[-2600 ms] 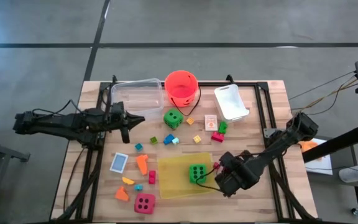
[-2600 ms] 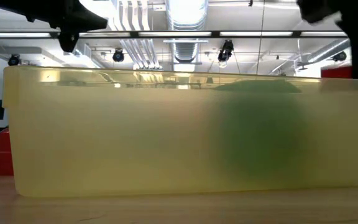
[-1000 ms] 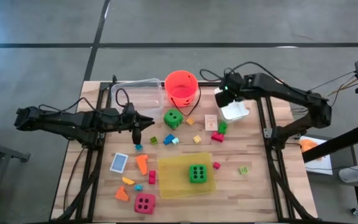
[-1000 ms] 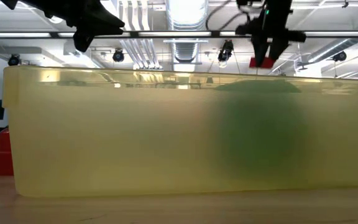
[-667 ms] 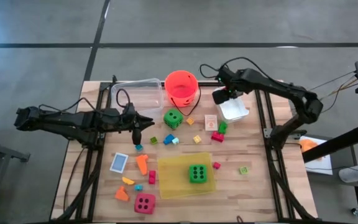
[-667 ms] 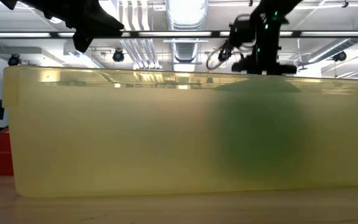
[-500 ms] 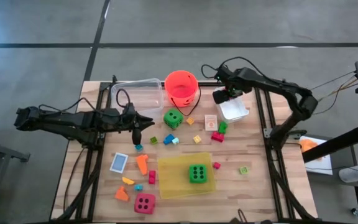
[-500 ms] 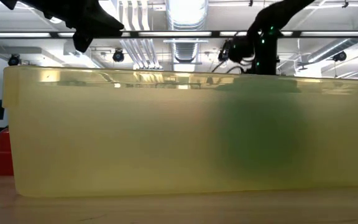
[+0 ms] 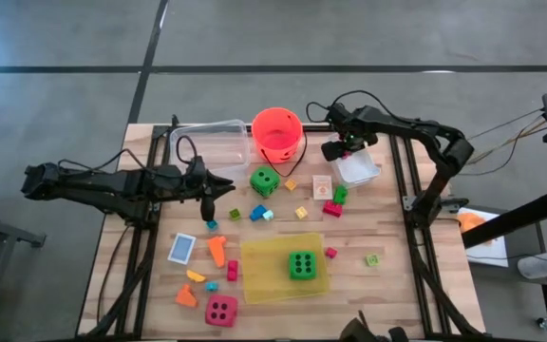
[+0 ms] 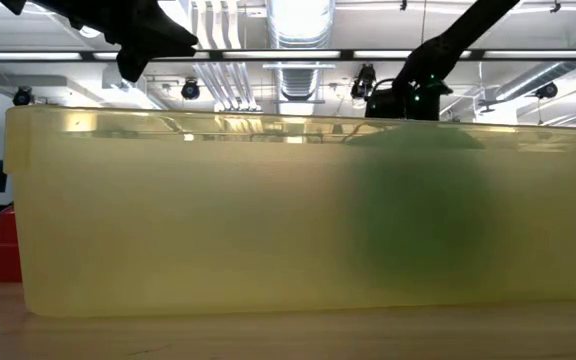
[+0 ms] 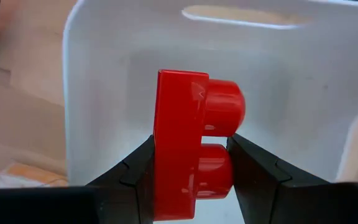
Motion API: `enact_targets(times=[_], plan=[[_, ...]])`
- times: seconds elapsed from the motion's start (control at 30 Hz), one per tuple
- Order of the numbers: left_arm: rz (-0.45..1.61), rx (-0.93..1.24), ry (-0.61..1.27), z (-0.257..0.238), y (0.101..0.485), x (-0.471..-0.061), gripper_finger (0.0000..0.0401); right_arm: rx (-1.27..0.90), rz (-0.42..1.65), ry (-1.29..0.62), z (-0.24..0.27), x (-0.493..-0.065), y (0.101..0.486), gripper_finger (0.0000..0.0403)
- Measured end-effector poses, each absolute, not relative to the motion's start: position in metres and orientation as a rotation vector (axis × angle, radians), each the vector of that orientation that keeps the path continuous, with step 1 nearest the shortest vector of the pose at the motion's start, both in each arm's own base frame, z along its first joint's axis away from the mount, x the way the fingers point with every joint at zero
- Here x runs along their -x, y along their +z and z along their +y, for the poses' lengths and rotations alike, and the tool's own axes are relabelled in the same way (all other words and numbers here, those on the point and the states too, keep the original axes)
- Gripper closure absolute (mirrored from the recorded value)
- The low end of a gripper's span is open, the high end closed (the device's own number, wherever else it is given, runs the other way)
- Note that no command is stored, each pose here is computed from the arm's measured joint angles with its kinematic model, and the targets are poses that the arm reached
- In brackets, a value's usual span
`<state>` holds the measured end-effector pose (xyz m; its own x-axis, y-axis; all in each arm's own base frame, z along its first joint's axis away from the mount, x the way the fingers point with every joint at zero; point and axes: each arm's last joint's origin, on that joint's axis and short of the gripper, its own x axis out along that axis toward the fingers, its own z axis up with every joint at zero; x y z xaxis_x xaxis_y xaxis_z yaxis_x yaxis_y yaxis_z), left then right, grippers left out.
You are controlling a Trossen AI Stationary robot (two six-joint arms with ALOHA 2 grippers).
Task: Pick & Place Toys
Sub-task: Put the red game piece into the white bin
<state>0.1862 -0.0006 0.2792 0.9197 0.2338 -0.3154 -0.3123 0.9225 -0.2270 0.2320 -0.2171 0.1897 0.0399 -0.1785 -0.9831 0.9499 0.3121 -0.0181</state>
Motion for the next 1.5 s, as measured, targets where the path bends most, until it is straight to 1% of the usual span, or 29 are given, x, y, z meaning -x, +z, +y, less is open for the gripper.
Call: enact_targets(times=[0.27,0.57,0.93,1.4,1.43,1.5], plan=[[0.297,0.279,0.286,-0.001,0.278,-0.186,0.0323,-0.871,1.214,-1.063,-0.217,-0.221,0.174,0.0251],[0.299,0.279,0.287,-0.001,0.278,-0.186,0.0323,-0.884,1.175,-1.042,-0.215,-0.22,0.161,0.0251],[0.299,0.279,0.287,-0.001,0.278,-0.186,0.0323,-0.898,1.191,-1.05,-0.213,-0.215,0.154,0.0251],[0.299,0.279,0.287,-0.001,0.278,-0.186,0.0323,-0.89,1.181,-1.048,-0.216,-0.216,0.158,0.0251],[0.299,0.279,0.287,-0.001,0.278,-0.186,0.0323,-0.889,1.18,-1.05,-0.216,-0.216,0.158,0.0248],[0.299,0.279,0.287,-0.001,0.278,-0.186,0.0323,-0.888,1.181,-1.05,-0.216,-0.216,0.158,0.0226]])
